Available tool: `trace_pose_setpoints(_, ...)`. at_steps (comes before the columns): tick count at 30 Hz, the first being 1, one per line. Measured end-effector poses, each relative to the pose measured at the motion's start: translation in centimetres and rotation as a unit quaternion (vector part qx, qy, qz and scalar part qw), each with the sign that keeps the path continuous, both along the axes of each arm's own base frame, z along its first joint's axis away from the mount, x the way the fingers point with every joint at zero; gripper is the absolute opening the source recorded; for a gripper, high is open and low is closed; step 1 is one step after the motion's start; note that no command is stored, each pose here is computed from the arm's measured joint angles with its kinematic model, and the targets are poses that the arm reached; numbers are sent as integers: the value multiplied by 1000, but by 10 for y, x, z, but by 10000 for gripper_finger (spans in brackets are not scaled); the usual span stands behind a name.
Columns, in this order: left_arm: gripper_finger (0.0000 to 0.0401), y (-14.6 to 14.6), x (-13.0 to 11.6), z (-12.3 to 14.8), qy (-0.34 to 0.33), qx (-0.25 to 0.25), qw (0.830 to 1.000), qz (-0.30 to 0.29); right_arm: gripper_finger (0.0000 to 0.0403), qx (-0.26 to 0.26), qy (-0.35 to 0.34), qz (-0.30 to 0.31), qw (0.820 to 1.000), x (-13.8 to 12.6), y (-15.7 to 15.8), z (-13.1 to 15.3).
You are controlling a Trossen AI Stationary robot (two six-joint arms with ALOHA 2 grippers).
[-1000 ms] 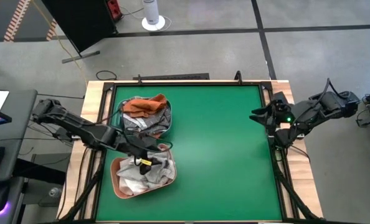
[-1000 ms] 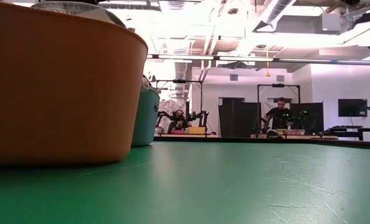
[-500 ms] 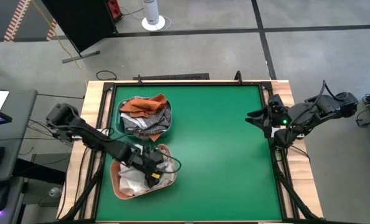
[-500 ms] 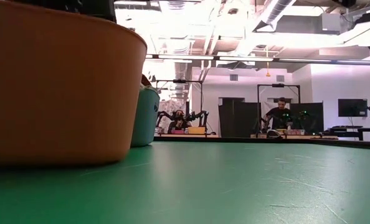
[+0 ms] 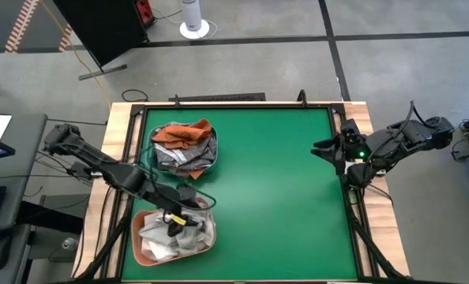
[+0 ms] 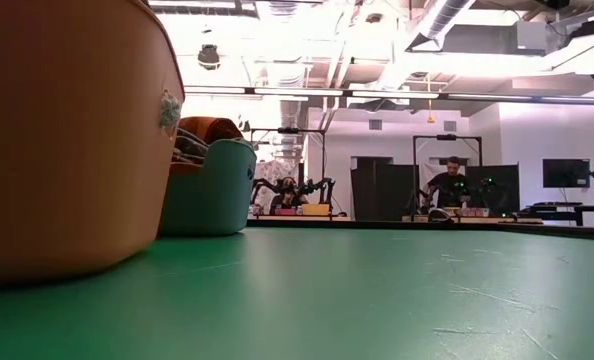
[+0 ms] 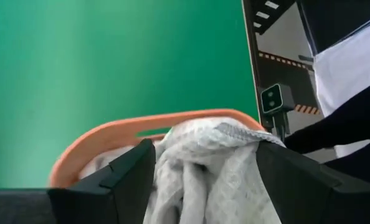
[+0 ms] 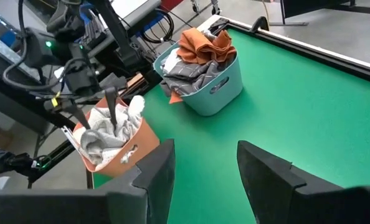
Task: Sort microfiber towel by color & place in baskets
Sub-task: Put the gray microfiber towel into the orange bin
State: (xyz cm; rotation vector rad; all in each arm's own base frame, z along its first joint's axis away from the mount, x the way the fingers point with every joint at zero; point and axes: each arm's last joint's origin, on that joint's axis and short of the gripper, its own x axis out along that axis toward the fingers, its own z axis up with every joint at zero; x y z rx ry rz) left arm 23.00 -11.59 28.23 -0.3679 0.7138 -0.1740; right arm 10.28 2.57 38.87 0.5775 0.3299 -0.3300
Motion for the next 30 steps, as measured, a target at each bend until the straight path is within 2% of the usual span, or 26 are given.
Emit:
trace_pose_setpoints(9, 265, 12, -24, 16, 11, -25, 999, 26, 198, 3, -5, 13, 1000, 0, 3, 1)
trace_pose_setpoints(13, 265, 5, -26, 11, 24, -15, 1000, 6, 198, 4, -5, 16, 1000, 0, 3, 1)
trace_pose_setpoints(18, 265, -13, -24, -11, 66, 9, 998, -24, 198, 9, -5, 14, 1000, 0, 3, 1)
trace_pose_setpoints(21, 265, -22, -21, -35, 110, 30, 993, -13, 198, 9, -6, 13, 1000, 0, 3, 1)
trace_pose_setpoints(25, 256, -26, -18, -65, 183, 84, 980, 11, 198, 9, -4, 13, 1000, 0, 3, 1)
trace_pose_setpoints(27, 250, -26, -15, -72, 200, 89, 976, 13, 198, 9, -4, 13, 1000, 0, 3, 1)
trace_pose_setpoints(30, 239, -25, -12, -65, 194, 79, 978, 6, 198, 10, -4, 13, 1000, -1, 3, 1)
